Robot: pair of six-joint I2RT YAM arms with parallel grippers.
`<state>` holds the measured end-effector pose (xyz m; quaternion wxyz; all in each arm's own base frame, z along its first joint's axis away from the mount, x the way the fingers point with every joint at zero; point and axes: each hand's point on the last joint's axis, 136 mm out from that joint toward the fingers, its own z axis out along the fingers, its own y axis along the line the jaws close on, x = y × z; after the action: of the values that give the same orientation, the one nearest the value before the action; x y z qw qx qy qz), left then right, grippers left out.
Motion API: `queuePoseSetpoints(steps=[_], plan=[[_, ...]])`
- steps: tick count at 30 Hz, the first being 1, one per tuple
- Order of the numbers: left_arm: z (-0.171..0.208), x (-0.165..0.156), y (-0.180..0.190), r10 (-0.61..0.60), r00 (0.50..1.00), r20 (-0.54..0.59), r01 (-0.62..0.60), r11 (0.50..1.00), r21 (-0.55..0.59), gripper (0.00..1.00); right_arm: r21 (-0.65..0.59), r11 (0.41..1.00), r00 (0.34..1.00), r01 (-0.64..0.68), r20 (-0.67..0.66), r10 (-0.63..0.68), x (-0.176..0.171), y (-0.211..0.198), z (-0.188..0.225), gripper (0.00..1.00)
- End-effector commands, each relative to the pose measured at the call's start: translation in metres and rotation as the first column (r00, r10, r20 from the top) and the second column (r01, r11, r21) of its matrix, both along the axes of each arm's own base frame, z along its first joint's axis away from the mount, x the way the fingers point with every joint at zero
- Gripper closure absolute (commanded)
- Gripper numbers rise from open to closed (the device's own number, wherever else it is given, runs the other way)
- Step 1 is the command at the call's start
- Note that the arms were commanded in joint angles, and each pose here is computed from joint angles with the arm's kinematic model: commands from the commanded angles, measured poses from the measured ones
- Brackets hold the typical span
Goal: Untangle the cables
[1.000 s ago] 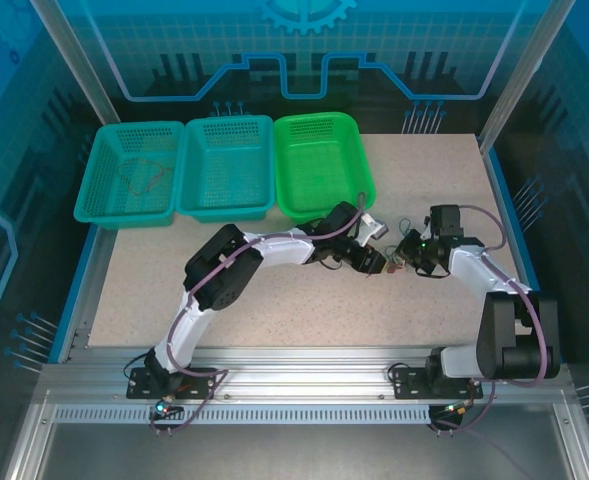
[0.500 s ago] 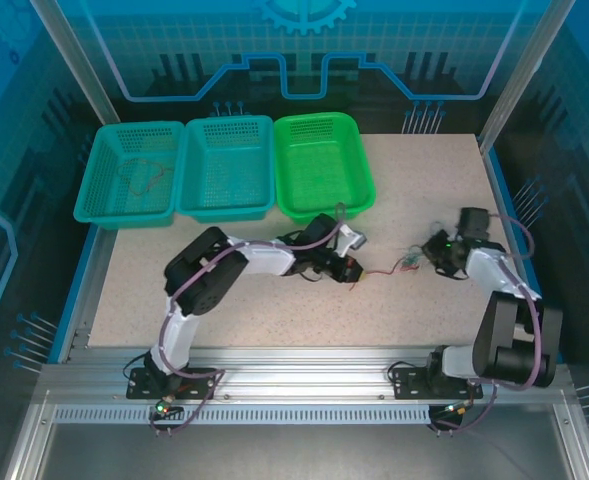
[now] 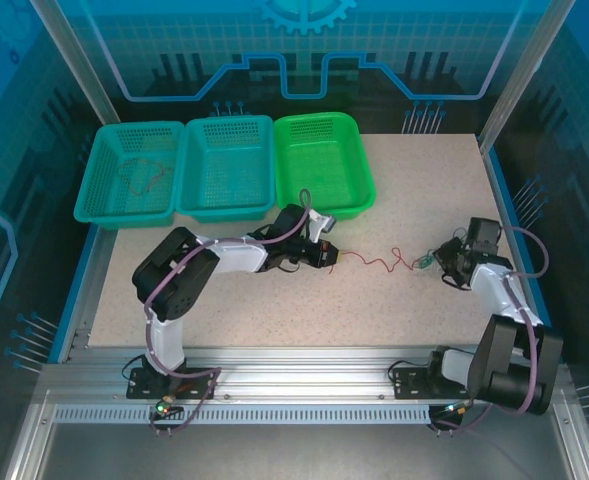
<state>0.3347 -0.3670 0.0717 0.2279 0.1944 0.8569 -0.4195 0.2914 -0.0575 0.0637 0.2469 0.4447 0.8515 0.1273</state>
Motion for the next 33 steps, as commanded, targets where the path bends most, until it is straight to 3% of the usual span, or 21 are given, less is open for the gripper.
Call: queuePoseSetpoints(steps=[1, 5, 8, 14, 21, 25, 30, 33], plan=[[0.005, 0.011, 0.02, 0.058, 0.996, 0.073, -0.066, 0.992, 0.104, 1.0, -0.046, 0.999, 0.997, -0.014, -0.073, 0.011, -0.014, -0.009, -0.012, 1.0], [0.007, 0.018, 0.074, 0.187, 0.979, 0.075, -0.194, 0.976, 0.096, 1.0, 0.034, 0.972, 0.971, 0.235, 0.031, -0.236, -0.031, -0.055, 0.001, 1.0], [0.005, 0.02, 0.111, 0.261, 0.963, 0.061, -0.266, 0.959, 0.102, 1.0, -0.027, 0.958, 0.956, 0.284, 0.085, -0.281, -0.032, -0.063, 0.019, 1.0], [0.009, 0.015, 0.106, 0.25, 0.966, 0.067, -0.255, 0.964, 0.081, 1.0, -0.14, 0.977, 0.986, 0.161, 0.058, -0.154, -0.019, -0.027, 0.014, 1.0], [0.009, 0.018, 0.157, 0.366, 0.92, 0.142, -0.389, 0.899, 0.2, 1.0, -0.106, 0.947, 0.951, 0.303, 0.093, -0.294, -0.037, -0.063, 0.018, 1.0], [0.007, 0.013, 0.17, 0.388, 0.912, 0.135, -0.409, 0.888, 0.211, 1.0, -0.074, 0.949, 0.947, 0.308, 0.116, -0.299, -0.033, -0.058, 0.019, 1.0], [0.018, 0.013, 0.157, 0.377, 0.919, 0.12, -0.391, 0.911, 0.129, 1.0, -0.02, 0.986, 0.984, 0.165, 0.071, -0.164, -0.014, -0.018, -0.001, 1.0], [0.022, 0.012, 0.155, 0.348, 0.926, 0.148, -0.368, 0.919, 0.143, 1.0, -0.013, 0.997, 0.997, 0.072, 0.03, -0.072, -0.005, -0.002, -0.007, 1.0]])
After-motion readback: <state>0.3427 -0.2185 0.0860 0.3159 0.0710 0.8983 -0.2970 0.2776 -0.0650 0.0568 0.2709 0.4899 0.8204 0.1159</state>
